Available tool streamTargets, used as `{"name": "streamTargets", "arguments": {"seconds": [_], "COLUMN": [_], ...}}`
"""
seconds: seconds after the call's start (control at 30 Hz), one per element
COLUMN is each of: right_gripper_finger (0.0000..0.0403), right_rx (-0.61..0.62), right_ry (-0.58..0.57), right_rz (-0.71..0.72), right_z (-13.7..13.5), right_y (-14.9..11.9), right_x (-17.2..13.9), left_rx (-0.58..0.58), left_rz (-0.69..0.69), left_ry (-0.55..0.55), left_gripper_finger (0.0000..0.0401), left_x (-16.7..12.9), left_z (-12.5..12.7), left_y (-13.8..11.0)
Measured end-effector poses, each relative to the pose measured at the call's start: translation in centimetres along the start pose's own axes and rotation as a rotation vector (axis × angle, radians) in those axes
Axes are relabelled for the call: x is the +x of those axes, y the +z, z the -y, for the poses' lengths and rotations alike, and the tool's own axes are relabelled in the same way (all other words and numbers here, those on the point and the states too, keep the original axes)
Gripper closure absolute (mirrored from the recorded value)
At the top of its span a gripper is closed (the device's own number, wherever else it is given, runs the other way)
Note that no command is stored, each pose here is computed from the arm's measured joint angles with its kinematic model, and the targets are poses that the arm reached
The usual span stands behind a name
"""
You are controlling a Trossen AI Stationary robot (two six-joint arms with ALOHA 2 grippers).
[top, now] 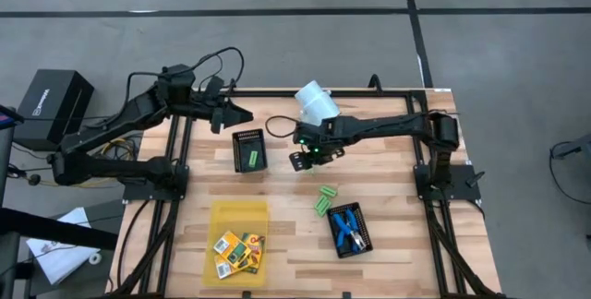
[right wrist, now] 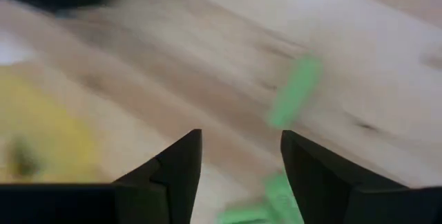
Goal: Pick & Place School Supplies
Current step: Put the green eraser into the top black bin
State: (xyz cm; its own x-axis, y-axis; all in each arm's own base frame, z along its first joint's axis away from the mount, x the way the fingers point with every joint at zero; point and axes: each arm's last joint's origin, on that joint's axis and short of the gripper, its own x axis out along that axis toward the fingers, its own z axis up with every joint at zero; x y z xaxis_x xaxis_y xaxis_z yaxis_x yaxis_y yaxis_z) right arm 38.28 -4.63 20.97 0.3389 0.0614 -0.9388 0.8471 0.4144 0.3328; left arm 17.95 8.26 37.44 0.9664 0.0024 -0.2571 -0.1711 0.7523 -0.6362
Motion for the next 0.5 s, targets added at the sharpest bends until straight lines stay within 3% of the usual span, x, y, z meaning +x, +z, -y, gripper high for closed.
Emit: {"name": "streamTargets", "arguments": {"seconds": [0.07, 0.5], "right_gripper_finger": [0.0212, 0.0231], "right_rx": [0.012, 0.021], "right_ry": [-0.055, -0.064], "right_rz": [-0.028, -0.023], "right_z": [0.8, 1.4], "right_y": [0.0, 1.4], "right_x": [0.6, 1.7], "left_rx": [-0.001, -0.008], "left_rz": [-0.001, -0.004], "left_ry": [0.0, 0.007], "left_gripper_finger": [0.0265, 0.0265], "left_x": [0.0, 0.0], "left_z": [0.0, -0.1], "left_y": [0.0, 0.0]}}
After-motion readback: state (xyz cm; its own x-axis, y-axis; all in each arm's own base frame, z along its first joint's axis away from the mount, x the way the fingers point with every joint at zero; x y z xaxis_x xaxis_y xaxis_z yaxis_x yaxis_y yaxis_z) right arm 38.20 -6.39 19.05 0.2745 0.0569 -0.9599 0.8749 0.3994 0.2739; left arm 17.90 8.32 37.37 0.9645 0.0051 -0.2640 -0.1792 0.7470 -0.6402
